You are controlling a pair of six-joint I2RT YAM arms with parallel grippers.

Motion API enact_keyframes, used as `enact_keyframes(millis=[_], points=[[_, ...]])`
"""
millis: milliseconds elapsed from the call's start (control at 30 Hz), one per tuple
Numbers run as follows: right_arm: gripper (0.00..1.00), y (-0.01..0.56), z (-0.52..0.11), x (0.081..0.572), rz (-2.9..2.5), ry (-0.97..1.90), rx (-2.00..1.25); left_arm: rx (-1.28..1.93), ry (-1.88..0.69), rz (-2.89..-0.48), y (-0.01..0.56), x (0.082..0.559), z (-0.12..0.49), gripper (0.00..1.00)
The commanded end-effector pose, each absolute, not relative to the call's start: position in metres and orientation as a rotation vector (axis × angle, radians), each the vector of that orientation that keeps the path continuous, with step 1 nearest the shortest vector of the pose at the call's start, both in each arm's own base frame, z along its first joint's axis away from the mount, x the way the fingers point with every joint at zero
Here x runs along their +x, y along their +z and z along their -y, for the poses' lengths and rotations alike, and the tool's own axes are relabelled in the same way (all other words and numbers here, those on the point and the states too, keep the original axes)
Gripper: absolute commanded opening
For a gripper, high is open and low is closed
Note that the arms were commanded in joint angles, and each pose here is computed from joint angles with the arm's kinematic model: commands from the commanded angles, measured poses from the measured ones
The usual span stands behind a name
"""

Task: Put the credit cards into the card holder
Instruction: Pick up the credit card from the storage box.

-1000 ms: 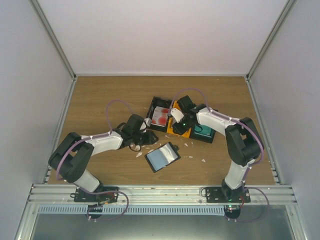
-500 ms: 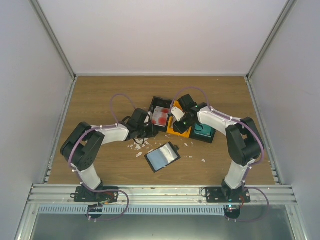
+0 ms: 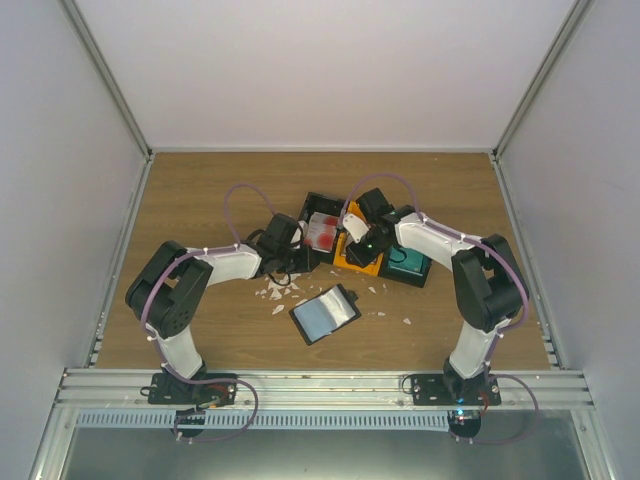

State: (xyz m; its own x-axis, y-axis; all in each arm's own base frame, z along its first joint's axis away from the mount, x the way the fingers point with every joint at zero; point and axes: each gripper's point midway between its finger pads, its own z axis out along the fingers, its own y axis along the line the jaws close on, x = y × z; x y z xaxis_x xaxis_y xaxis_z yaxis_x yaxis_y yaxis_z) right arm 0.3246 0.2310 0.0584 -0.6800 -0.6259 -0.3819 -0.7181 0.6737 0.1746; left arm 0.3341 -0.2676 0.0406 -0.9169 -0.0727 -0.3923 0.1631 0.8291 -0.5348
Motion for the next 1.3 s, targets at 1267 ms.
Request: enact_keyframes(millis=[1267], points=[[0.16,0.084,-0.233,0.317,-2.554,0.525,-1.058,0.084,-0.784,-2.586,0.042,0.350,0.268,0.28]])
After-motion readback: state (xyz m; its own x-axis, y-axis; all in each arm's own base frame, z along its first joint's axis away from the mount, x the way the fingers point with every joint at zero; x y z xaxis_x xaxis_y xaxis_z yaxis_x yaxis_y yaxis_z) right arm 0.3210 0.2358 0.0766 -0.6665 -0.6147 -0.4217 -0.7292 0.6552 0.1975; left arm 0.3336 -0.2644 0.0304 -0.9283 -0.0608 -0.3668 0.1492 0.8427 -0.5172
